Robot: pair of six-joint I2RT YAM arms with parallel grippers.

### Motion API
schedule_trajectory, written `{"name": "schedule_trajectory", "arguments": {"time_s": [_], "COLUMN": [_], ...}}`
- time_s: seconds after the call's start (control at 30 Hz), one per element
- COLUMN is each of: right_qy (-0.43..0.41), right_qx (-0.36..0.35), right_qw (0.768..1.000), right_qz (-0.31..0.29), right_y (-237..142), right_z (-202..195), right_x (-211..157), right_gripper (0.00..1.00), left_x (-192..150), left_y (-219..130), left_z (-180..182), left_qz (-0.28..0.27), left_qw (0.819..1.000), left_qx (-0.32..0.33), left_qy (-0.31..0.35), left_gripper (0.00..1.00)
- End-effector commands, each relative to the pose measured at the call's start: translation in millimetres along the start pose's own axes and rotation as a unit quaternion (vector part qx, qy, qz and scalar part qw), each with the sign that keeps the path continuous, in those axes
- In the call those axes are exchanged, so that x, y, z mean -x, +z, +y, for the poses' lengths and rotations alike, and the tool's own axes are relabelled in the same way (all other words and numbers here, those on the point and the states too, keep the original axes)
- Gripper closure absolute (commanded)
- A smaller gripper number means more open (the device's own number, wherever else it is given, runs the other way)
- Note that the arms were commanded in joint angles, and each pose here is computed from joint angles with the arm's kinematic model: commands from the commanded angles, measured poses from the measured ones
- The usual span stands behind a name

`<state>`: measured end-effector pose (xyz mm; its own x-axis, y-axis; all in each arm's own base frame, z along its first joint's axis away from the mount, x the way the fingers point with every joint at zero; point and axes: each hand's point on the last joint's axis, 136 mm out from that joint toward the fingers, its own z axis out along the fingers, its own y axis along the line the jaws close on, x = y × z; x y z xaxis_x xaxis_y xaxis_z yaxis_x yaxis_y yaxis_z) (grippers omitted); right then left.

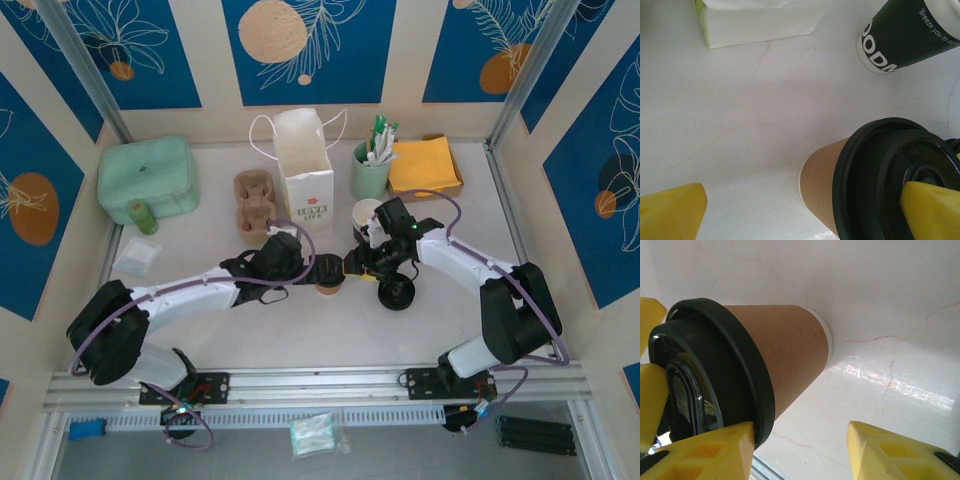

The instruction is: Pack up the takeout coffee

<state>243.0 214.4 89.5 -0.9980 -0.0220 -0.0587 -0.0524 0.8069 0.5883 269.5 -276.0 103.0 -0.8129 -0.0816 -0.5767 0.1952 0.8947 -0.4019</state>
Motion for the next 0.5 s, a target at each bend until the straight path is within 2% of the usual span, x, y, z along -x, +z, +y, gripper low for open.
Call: {"name": "schedule_trajectory", "arguments": {"time_s": [0.0, 0.2, 0.47], "right_qy": [0.04, 0.044, 0.017], "right_qx": [-0.055, -0.06, -0.04], "right_qw": [0.997, 0.997, 0.999], "right_qz": [0.029, 0.029, 0.009], "right_y": [19.7, 17.5, -5.7], "right_z": [-35.8, -36.8, -7.4], "right_x": [-17.7, -18.4, 0.4], "right_gripper": [0.49, 0.5, 0.49], "left_x": [-37.0, -44.1, -15.2], "left_y": [13.4, 13.0, 3.2], "left_z": [28.0, 31.9, 1.7], "left_qz": [0.051, 0.053, 0.034], "left_qw": [0.998, 0.998, 0.999], "left_qx": [0.035, 0.035, -0.001], "left_qy": [-0.006, -0.013, -0.008], "left_gripper": [0.01, 0.01, 0.01]}}
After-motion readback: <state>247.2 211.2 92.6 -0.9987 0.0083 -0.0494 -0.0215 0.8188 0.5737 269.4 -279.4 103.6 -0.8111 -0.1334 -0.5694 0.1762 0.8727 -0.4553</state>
